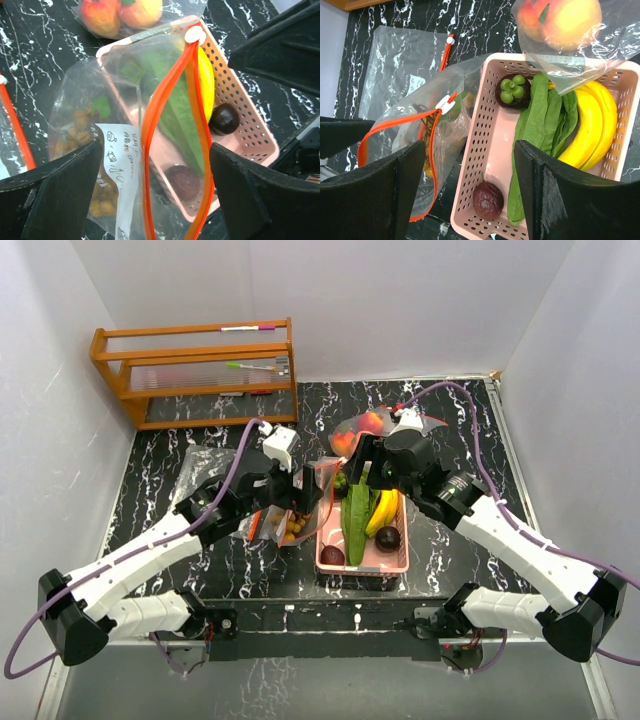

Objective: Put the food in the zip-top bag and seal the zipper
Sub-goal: Place the zipper food storage bag at the center of the board, then pick up the fake fruit from the bin.

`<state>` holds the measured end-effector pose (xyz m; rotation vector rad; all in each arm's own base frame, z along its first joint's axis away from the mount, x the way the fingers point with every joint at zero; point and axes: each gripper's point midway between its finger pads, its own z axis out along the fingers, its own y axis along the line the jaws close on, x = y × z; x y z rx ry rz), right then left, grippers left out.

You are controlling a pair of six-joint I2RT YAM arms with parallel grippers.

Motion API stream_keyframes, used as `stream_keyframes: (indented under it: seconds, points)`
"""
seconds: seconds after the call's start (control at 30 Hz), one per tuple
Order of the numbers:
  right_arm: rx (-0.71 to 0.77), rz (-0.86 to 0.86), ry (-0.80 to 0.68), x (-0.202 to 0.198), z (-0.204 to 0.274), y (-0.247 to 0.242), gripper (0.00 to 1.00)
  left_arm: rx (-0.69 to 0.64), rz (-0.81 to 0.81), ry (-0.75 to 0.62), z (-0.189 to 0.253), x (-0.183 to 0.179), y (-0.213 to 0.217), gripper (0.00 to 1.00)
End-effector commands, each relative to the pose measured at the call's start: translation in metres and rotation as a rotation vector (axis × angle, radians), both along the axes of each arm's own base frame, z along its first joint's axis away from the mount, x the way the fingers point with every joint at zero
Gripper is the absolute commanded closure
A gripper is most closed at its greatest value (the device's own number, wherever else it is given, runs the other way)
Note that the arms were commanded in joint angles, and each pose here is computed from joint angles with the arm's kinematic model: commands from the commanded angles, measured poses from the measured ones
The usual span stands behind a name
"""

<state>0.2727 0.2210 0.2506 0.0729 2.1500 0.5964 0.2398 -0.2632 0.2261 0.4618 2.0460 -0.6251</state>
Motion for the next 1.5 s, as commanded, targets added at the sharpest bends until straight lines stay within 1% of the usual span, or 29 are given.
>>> stream_keyframes:
  seconds: [0.0,0.13,0.27,0.33,0.5,0.6,0.67,0.83,0.93,1.0,1.13,1.2,1.33,1.4,1.47]
  points:
    - [0.092,-0.024,-0.088,0.012,0.038,0.006,0.26,-0.064,-0.037,-0.055,0.029,-0.004,-0.003,0.03]
    - [0.122,-0.057,-0.098,0.014,0.041,0.003,0.26,-0.066,-0.041,-0.081,0.037,-0.004,0.000,0.03]
    - [0.174,-0.085,-0.135,0.018,0.052,0.002,0.28,-0.072,-0.033,-0.142,0.054,-0.004,0.008,0.03]
    - [0.177,-0.099,-0.141,0.021,0.053,0.001,0.29,-0.056,-0.021,-0.168,0.063,-0.001,0.011,0.03]
    - [0.170,-0.120,-0.115,0.036,0.045,0.002,0.32,-0.030,0.000,-0.236,0.086,0.007,0.017,0.03]
    - [0.187,-0.108,-0.068,0.045,0.032,0.003,0.34,-0.022,0.017,-0.262,0.092,0.010,0.021,0.03]
    - [0.232,-0.084,-0.026,0.050,0.024,0.003,0.34,-0.014,0.027,-0.265,0.092,0.010,0.024,0.03]
    - [0.374,-0.084,-0.005,0.060,0.027,-0.002,0.38,-0.010,0.039,-0.269,0.090,0.009,0.029,0.03]
    - [0.418,-0.070,-0.002,0.062,0.030,0.000,0.40,0.000,0.050,-0.273,0.089,0.010,0.032,0.03]
    - [0.411,-0.037,0.004,0.061,0.030,0.005,0.44,0.009,0.059,-0.277,0.089,0.010,0.035,0.03]
    - [0.351,-0.053,0.033,0.055,0.021,-0.004,0.45,0.005,0.051,-0.267,0.085,0.010,0.033,0.03]
    - [0.310,-0.067,0.018,0.051,0.017,-0.013,0.44,-0.009,0.037,-0.264,0.084,0.008,0.029,0.04]
    - [0.291,-0.048,0.040,0.043,0.011,-0.016,0.41,-0.012,0.016,-0.269,0.083,0.008,0.024,0.03]
    - [0.286,-0.039,0.051,0.040,0.009,-0.016,0.40,-0.009,0.014,-0.267,0.083,0.010,0.023,0.03]
    - [0.247,-0.061,0.048,0.041,0.008,-0.023,0.40,-0.022,0.006,-0.268,0.085,0.010,0.019,0.03]
